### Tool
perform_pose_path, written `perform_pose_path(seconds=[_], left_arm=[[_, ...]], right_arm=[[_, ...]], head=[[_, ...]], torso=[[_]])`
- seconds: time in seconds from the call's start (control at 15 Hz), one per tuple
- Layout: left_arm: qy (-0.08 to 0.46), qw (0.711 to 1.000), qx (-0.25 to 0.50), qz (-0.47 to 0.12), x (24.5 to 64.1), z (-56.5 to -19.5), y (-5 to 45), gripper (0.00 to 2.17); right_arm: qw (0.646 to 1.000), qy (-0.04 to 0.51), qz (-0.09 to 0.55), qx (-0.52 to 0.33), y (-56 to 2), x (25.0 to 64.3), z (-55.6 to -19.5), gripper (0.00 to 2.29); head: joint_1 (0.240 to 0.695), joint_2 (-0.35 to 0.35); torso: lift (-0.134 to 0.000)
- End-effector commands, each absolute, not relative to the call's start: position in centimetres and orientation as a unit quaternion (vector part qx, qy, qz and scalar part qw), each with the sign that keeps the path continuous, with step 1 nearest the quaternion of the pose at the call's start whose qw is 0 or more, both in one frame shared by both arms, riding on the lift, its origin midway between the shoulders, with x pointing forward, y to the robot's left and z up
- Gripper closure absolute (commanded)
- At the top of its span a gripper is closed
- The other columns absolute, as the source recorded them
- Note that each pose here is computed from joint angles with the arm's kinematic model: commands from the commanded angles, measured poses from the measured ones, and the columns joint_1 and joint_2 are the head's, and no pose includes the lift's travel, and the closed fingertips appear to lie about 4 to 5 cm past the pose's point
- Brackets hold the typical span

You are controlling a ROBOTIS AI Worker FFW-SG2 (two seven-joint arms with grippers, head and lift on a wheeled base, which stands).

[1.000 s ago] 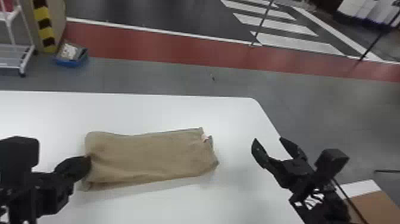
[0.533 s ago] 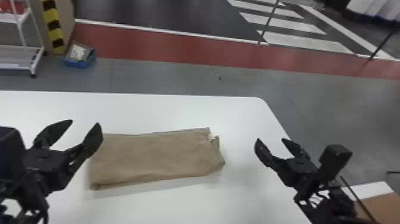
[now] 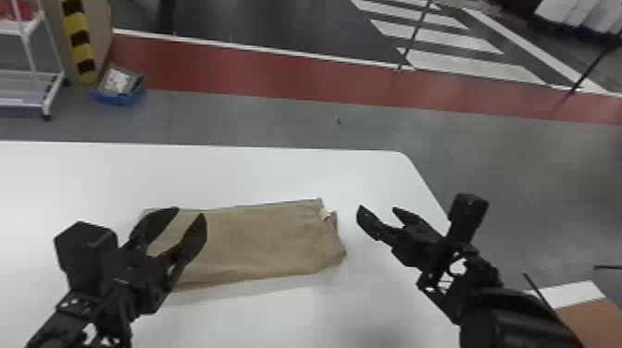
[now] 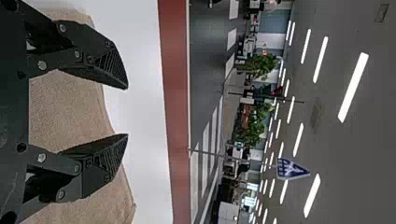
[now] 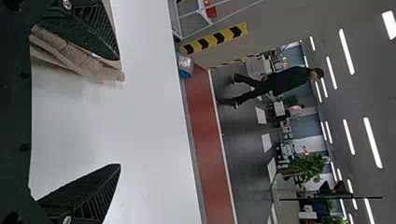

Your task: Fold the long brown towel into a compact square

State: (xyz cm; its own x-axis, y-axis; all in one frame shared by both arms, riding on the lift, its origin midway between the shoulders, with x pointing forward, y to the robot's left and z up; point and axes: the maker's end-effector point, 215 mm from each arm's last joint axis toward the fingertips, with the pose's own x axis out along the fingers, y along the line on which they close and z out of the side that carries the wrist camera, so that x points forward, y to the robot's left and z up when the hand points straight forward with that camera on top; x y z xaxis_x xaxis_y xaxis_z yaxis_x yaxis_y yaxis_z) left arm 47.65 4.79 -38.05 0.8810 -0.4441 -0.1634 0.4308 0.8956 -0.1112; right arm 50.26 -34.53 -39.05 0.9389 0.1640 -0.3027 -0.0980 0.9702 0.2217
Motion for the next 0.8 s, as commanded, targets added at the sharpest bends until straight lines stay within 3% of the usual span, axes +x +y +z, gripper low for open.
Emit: perform_pose_path(seconds=[0.0,0.07,0.47,0.73], left_arm=[[0.11,0.964,-0.026,-0.24,47.8,-39.5,3.4,1.75],[0.121,0.963,-0.021,-0.241,48.1,-40.3,3.3,1.92],[0.159,0.959,0.013,-0.234,48.6,-43.8,3.8,1.92],[0.176,0.957,0.028,-0.227,48.4,-45.1,4.5,1.92]], right_arm=[[0.976,0.172,0.075,0.109,-33.6,50.7,-39.6,0.07],[0.975,0.173,0.077,0.113,-33.4,50.7,-39.7,0.07],[0.957,0.242,0.109,0.119,-30.5,51.0,-42.0,0.07],[0.933,0.309,0.127,0.136,-28.2,51.1,-43.9,0.13]], head=[[0.695,-0.325],[0.695,-0.326],[0.695,-0.319],[0.695,-0.275]], torso=[[-0.125],[-0.125],[-0.125],[-0.125]])
